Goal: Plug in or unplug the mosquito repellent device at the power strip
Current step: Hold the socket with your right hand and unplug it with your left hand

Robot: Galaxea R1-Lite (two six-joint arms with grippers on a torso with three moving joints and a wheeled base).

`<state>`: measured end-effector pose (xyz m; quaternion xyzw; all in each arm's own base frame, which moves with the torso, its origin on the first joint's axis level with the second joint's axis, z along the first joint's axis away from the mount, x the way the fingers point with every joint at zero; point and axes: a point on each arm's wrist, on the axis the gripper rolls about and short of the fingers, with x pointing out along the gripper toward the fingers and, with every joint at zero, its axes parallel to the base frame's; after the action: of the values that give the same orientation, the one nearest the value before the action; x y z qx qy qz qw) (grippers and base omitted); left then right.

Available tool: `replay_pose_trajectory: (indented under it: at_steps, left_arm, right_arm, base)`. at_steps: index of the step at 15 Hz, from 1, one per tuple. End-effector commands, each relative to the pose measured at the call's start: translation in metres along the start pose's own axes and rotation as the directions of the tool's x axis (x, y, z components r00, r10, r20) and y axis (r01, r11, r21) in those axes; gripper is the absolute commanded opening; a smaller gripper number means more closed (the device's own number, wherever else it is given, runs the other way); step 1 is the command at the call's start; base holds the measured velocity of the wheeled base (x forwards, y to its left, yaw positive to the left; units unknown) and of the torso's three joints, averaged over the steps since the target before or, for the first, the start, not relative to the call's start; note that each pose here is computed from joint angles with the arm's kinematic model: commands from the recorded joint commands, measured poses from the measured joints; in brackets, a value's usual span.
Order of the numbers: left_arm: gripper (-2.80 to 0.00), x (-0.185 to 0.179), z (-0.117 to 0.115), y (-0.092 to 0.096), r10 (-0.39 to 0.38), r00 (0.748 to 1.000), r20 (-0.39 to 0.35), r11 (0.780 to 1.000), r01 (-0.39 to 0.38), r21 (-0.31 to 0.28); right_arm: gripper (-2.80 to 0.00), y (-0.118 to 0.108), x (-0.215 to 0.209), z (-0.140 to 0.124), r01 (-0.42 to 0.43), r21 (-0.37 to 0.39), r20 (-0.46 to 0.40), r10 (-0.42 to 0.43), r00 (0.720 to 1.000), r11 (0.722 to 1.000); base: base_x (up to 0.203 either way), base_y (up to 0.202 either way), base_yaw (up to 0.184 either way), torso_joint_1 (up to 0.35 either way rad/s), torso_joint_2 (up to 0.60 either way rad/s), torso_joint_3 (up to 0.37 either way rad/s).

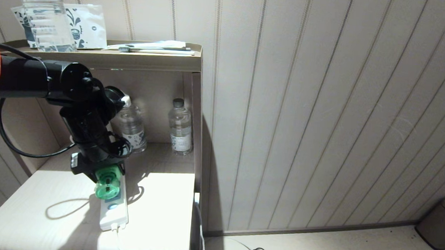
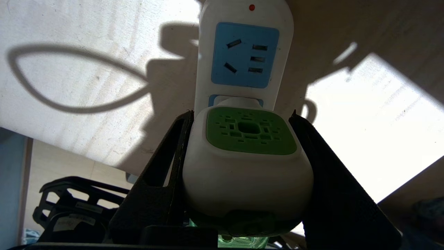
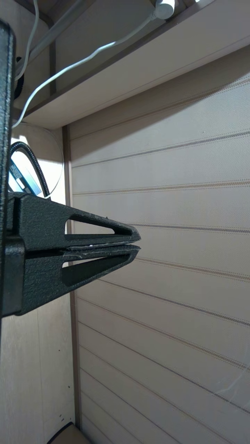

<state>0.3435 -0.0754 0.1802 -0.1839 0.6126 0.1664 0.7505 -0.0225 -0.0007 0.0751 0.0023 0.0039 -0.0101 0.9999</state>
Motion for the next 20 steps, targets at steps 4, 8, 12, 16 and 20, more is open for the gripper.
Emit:
replay_pose_trajectory:
  at_steps: [4,8,12,16,20]
  left_arm:
    - [-2.80,0.0015,-0.0002,0.0053,0.022,0.999,-0.029,1.000,-0.022,-0.009]
    - [-2.80,-0.0008,-0.0002,0.0046,-0.013,0.999,-0.046,1.000,0.013,0.005]
    - [-2.80,0.0002,0.0007,0.0033,-0.021,0.998,-0.051,1.000,0.021,-0.001]
    - [-2.80,0.0004,-0.0013,0.0050,-0.013,0.998,-0.058,1.000,0.013,-0.003]
    - [-2.80,-0.0016,-0.0015,0.0053,-0.017,0.998,-0.053,1.000,0.016,-0.008]
  right_arm:
    - [-2.80,0.0000,0.0000,0.0000,0.000,0.000,0.000,0.000,1.000,1.000]
    - [-2.80,0.0000,0.0000,0.0000,0.000,0.000,0.000,0.000,1.000,1.000]
    - [-2.80,0.0000,0.0000,0.0000,0.000,0.000,0.000,0.000,1.000,1.000]
    - [-2.80,0.0000,0.0000,0.0000,0.000,0.000,0.000,0.000,1.000,1.000]
    - [-2.80,0.0001,0.0000,0.0000,-0.003,-0.002,0.000,0.003,1.000,1.000]
  base:
    - [0.000,0.000,0.000,0.000,0.00,0.000]
    - [0.000,0.000,0.000,0.000,0.00,0.000]
    - [0.000,0.000,0.000,0.000,0.00,0.000]
    - [0.000,0.000,0.000,0.000,0.00,0.000]
    - [0.000,0.000,0.000,0.000,0.00,0.000]
